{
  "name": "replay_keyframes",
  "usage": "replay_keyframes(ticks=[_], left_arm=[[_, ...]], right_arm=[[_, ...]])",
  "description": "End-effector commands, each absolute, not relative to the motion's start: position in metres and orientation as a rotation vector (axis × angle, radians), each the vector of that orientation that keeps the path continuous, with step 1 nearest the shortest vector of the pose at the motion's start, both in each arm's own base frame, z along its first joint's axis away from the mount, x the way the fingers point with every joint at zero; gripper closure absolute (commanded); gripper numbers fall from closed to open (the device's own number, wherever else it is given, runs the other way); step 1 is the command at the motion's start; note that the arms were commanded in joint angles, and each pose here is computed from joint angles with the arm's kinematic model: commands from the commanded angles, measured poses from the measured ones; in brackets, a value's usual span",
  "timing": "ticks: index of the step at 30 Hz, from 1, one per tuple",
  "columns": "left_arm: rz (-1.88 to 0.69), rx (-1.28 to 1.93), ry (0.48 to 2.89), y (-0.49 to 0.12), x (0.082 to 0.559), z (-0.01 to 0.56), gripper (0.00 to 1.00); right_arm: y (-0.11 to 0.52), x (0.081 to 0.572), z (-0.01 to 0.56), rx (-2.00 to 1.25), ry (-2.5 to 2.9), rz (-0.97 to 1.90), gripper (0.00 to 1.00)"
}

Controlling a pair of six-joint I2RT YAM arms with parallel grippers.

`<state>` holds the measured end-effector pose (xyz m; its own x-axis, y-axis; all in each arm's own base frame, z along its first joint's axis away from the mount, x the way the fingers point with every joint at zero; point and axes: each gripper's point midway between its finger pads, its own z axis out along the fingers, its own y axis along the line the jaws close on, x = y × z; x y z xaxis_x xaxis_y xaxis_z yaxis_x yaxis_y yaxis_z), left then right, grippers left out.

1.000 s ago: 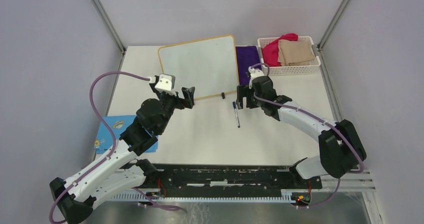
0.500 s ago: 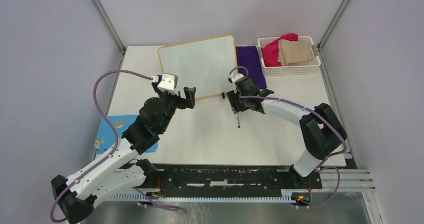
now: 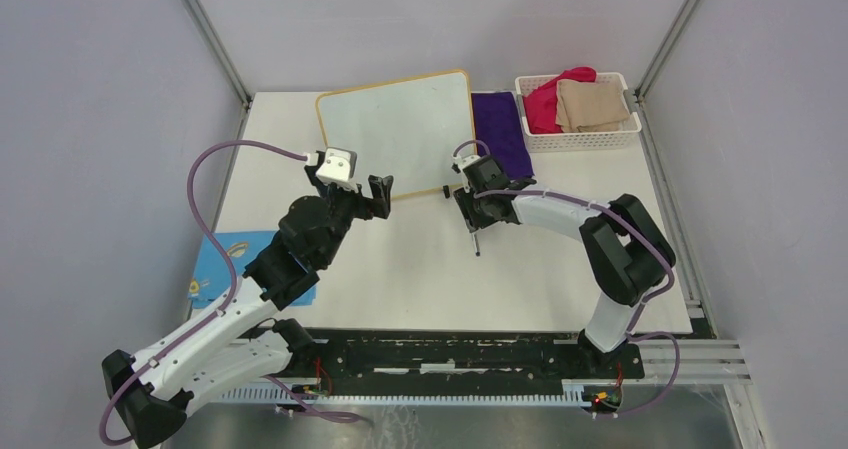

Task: Write a sentence on the whiteboard
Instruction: Open the whiteboard marker at the center of the board.

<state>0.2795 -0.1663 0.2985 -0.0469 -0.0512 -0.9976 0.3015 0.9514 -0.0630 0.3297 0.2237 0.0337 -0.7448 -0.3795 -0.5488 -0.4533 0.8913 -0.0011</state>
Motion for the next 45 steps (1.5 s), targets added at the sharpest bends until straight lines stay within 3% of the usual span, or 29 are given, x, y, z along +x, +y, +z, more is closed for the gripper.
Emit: replay_keyframes(ticks=[1,26,32,35,37,45], left_arm=[[-0.320,0.176,1.549,-0.169,0.279,0.317,0.08],[-0.319,0.188,1.554,-0.172,0.279,0.315,0.09],[-0.317,0.191,1.557,-0.172,0.279,0.314,0.09],[-0.319,0.195,1.559,-0.174,0.279,0.313,0.09],[-0.321,0.198,1.560,-0.174,0.279,0.313,0.09],[-0.347,0.181,1.576,-0.179,0.280,0.311,0.09]], right_arm=[[0.230,0.335,0.035,-0.600,2.494,0.195,0.51],[0.217,0.308,-0.006,-0.640,2.579,0.180,0.65],[0.210,0.299,-0.013,-0.644,2.597,0.172,0.75],[0.209,0.298,-0.012,-0.645,2.591,0.172,0.86],[0.209,0.299,-0.008,-0.631,2.582,0.169,0.98],[0.224,0.312,0.059,-0.558,2.381,0.277,1.00]])
